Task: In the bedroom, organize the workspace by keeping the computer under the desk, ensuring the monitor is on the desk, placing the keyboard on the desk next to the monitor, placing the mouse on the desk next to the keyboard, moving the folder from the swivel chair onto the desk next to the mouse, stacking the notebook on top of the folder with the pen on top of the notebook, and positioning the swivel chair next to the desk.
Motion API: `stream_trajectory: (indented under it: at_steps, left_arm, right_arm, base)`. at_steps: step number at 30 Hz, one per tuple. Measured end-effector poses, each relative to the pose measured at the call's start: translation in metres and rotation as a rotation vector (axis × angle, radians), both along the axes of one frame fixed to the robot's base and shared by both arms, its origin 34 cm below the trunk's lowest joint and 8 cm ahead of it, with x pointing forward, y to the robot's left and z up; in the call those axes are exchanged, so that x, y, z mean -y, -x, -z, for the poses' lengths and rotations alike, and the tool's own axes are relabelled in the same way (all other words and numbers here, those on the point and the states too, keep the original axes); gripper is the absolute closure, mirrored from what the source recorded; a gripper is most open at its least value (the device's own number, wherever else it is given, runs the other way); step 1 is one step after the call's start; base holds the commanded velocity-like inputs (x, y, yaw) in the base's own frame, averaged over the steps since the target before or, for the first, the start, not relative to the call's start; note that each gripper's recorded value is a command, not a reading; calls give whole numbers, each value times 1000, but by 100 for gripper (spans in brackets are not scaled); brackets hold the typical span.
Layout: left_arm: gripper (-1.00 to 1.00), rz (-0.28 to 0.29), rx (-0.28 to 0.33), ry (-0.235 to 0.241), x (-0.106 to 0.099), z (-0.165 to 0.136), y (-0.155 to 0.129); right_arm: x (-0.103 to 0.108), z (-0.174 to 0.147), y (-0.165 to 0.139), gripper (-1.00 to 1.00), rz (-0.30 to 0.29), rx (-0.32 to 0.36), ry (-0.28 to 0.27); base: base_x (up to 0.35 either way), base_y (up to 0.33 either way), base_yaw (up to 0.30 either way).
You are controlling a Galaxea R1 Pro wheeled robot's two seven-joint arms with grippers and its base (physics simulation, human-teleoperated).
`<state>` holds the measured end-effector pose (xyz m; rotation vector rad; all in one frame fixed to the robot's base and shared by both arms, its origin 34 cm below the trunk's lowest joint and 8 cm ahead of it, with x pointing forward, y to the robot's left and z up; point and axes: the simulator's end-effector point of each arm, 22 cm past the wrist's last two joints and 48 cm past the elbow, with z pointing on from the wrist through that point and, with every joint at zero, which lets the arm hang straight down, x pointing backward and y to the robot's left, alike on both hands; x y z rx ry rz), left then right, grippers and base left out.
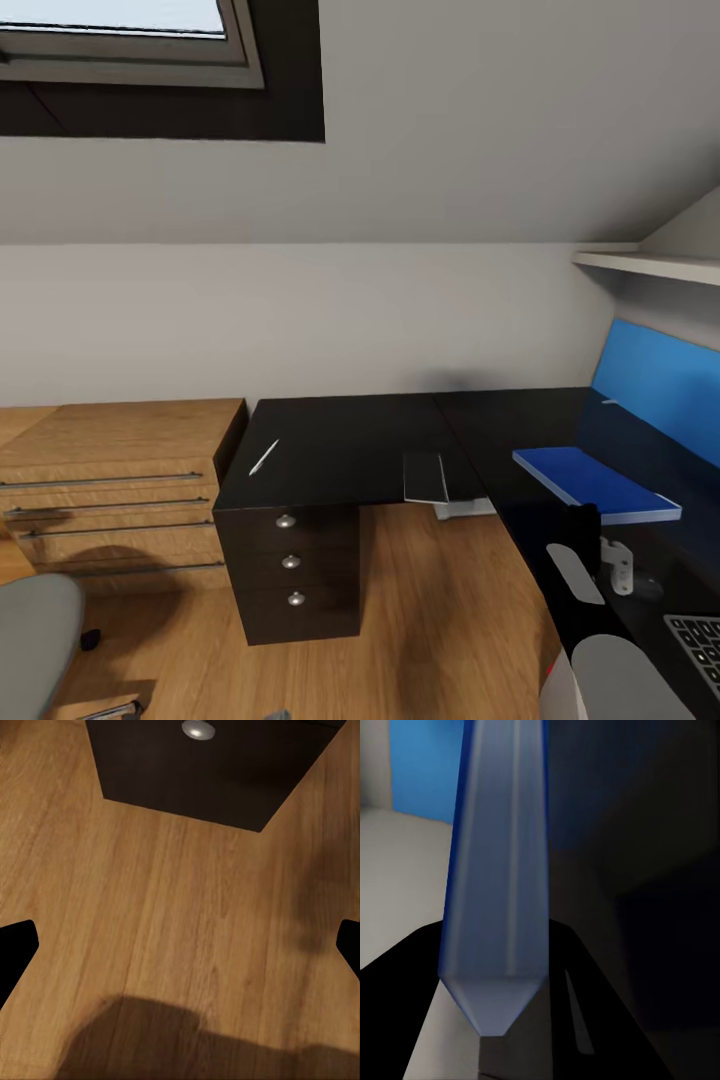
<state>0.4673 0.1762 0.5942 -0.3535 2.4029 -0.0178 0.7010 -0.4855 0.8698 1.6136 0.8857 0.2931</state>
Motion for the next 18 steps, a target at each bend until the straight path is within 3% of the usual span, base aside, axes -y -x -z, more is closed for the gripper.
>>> stream_trajectory:
  at_steps: [18]
  left_arm:
    - [-100,1,1,0,0,28,-1]
  right_arm:
    - [-4,28,-2,100,-7,0,-1]
  base:
    - [0,0,0]
